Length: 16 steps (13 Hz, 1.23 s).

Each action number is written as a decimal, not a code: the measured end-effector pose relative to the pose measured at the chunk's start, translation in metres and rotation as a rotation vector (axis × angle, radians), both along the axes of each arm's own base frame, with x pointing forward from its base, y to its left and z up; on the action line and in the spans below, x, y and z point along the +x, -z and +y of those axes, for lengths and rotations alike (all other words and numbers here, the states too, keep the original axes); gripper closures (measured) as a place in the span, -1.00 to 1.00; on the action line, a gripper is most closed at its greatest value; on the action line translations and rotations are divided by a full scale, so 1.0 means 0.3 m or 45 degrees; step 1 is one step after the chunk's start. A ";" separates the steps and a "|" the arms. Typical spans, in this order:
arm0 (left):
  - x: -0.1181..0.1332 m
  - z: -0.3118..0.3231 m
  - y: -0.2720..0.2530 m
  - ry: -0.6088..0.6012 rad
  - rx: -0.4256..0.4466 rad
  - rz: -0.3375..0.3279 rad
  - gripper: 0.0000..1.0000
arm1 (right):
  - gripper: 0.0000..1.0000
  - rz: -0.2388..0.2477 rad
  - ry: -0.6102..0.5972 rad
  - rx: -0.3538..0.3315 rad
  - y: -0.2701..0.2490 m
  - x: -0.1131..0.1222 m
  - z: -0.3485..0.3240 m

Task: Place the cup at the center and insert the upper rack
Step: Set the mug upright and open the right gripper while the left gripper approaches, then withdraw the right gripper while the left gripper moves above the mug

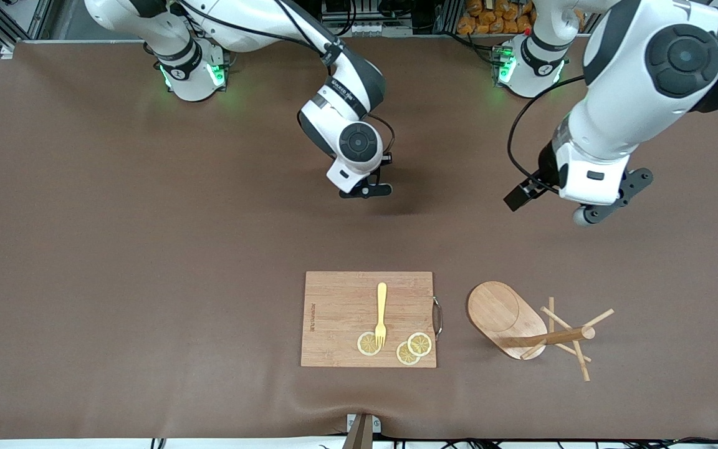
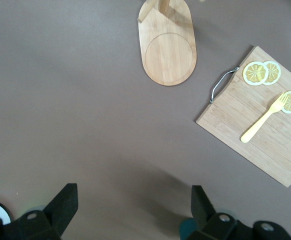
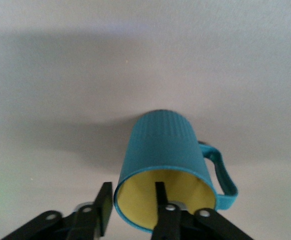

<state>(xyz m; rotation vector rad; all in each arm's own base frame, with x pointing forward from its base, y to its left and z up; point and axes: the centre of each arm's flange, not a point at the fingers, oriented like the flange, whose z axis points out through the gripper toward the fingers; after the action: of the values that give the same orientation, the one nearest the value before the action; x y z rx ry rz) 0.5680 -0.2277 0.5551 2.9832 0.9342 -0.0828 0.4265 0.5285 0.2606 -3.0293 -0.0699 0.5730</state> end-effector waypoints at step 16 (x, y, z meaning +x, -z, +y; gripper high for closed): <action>-0.178 -0.472 0.049 -0.242 0.053 -0.033 -1.00 | -1.00 -0.194 0.139 0.079 -0.986 0.540 -1.265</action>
<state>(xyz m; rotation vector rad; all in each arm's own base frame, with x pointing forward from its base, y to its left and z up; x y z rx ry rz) 0.5147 -0.3695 0.5404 2.9065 1.2248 -0.0219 0.5886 0.1491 0.5563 -2.9881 0.0699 0.3249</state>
